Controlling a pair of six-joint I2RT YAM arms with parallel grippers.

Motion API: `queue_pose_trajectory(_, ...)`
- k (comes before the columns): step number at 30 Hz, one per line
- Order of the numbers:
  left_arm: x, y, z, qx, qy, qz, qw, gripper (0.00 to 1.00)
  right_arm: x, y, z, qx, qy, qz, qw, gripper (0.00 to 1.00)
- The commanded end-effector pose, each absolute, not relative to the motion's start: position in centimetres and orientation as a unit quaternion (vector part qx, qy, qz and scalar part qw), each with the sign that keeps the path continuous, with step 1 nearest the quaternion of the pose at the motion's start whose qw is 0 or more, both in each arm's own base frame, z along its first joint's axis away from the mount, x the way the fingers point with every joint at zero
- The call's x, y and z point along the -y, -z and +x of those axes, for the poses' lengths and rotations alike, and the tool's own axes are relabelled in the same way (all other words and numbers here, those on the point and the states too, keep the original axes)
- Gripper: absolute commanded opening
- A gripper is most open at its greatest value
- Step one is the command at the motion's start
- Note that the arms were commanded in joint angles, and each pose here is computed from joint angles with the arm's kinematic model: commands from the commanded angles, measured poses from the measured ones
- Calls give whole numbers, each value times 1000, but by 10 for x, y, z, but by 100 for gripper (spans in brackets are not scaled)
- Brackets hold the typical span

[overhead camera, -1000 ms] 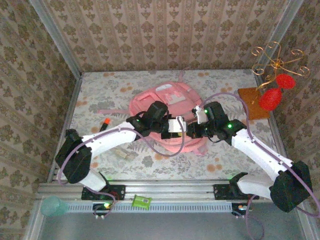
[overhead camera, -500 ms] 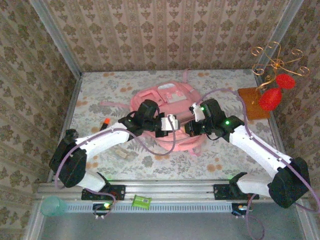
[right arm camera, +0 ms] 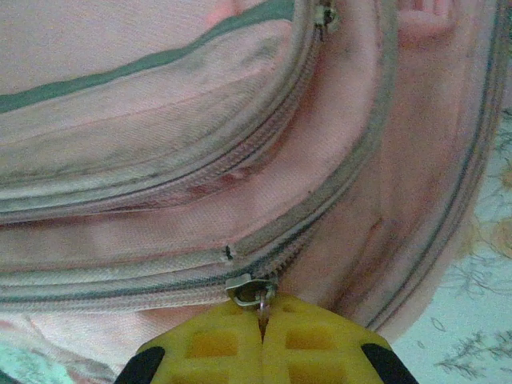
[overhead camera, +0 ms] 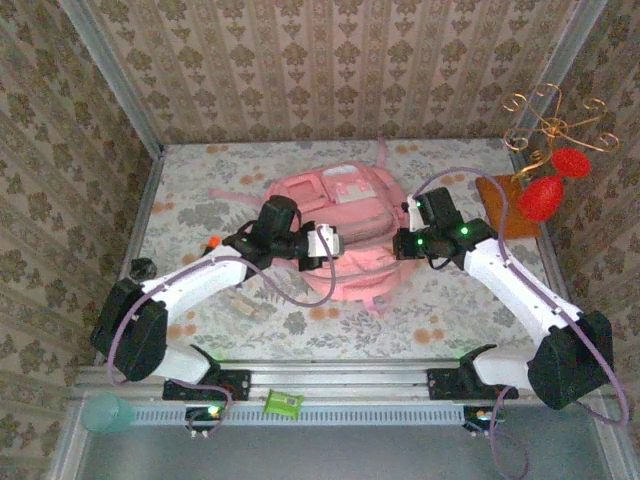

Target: Pack books, pencil case, and school supplies into a backpack

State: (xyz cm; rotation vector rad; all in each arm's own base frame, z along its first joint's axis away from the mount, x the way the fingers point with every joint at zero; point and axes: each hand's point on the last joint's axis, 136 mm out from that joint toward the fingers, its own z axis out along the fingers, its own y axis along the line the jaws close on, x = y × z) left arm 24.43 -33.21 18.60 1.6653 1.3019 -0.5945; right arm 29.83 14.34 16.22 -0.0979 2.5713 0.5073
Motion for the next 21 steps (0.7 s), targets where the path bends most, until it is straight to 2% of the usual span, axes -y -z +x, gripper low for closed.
queue_pose_trajectory(1, 317, -193, 267, -557, 196, 654, 473, 31, -158, -188, 290, -921, -256, -58, 286, 0)
queue_pose_trajectory(3, 322, -196, 262, -560, 194, 651, 473, 54, -170, -196, 285, -909, -296, -61, 288, 0)
queue_pose_trajectory(4, 326, -198, 256, -559, 193, 651, 475, 61, -175, -199, 281, -904, -312, -60, 286, 0)
queue_pose_trajectory(7, 342, -204, 232, -546, 198, 660, 477, 73, -187, -208, 273, -895, -336, -63, 287, 0)
queue_pose_trajectory(11, 359, -201, 227, -554, 178, 669, 462, 70, -203, -215, 265, -888, -350, -83, 288, 0)
queue_pose_trajectory(17, 371, -185, 238, -575, 136, 672, 446, 57, -218, -219, 259, -880, -366, -107, 284, 0)
queue_pose_trajectory(21, 380, -181, 236, -567, 145, 684, 436, 49, -227, -220, 257, -870, -385, -120, 282, 0)
